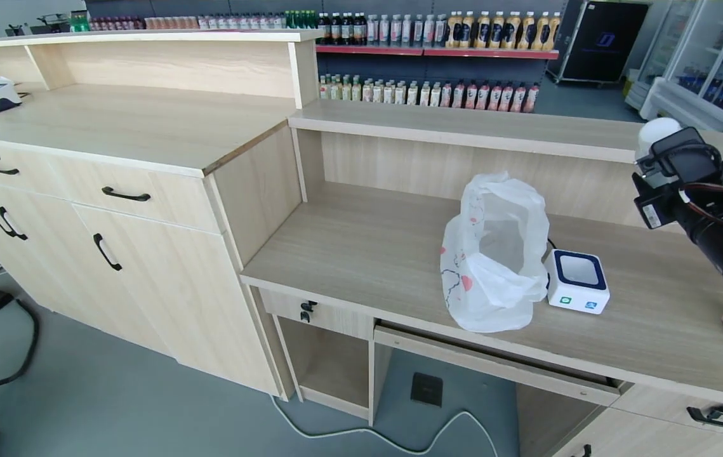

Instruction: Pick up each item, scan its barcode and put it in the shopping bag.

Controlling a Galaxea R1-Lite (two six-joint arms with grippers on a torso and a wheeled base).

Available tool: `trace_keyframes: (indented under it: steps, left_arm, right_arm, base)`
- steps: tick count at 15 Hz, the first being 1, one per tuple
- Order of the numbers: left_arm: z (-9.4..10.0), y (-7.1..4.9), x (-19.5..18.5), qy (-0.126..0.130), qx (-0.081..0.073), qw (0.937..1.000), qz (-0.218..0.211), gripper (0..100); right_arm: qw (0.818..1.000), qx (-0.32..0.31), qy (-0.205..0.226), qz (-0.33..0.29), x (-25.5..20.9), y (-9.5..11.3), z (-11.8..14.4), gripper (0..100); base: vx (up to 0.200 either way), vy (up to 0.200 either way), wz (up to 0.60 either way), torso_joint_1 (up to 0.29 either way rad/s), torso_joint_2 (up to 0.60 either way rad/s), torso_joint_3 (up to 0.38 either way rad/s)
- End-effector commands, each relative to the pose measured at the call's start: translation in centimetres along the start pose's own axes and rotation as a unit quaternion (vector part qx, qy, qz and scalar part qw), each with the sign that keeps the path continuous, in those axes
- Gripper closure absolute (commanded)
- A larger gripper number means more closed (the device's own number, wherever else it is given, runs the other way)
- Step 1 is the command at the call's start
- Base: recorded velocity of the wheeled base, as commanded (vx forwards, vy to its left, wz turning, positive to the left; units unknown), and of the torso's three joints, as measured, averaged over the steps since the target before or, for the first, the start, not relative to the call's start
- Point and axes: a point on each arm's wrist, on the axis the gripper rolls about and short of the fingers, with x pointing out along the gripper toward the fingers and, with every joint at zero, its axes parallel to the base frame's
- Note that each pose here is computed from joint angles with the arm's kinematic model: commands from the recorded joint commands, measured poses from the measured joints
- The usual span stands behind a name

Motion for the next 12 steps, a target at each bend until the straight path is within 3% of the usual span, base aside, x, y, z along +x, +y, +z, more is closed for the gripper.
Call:
trace_keyframes:
  steps: [1,5,12]
  left_arm:
    - [0.0,0.0,0.0,0.000,0.000,1.0000,0.001,0]
    - [0.0,0.0,0.0,0.000,0.000,1.0000,0.001,0]
    - [0.0,0.0,0.0,0.000,0.000,1.0000,0.001,0]
  right_arm:
    - [1.000,-0.015,0.000,0.005,0.3,-0.3,-1.3,100]
    - [0.998,-0.045,-0.045,0.028,1.4,0.5,-3.4,100]
    - [0.986,-0.050,-0.133,0.091,3.0,4.5,-6.8,100]
  base:
    - [0.000,0.000,0.00,0.000,0.00,0.000]
    - [0.000,0.000,0.00,0.000,0.00,0.000]
    - [0.000,0.000,0.00,0.000,0.00,0.000]
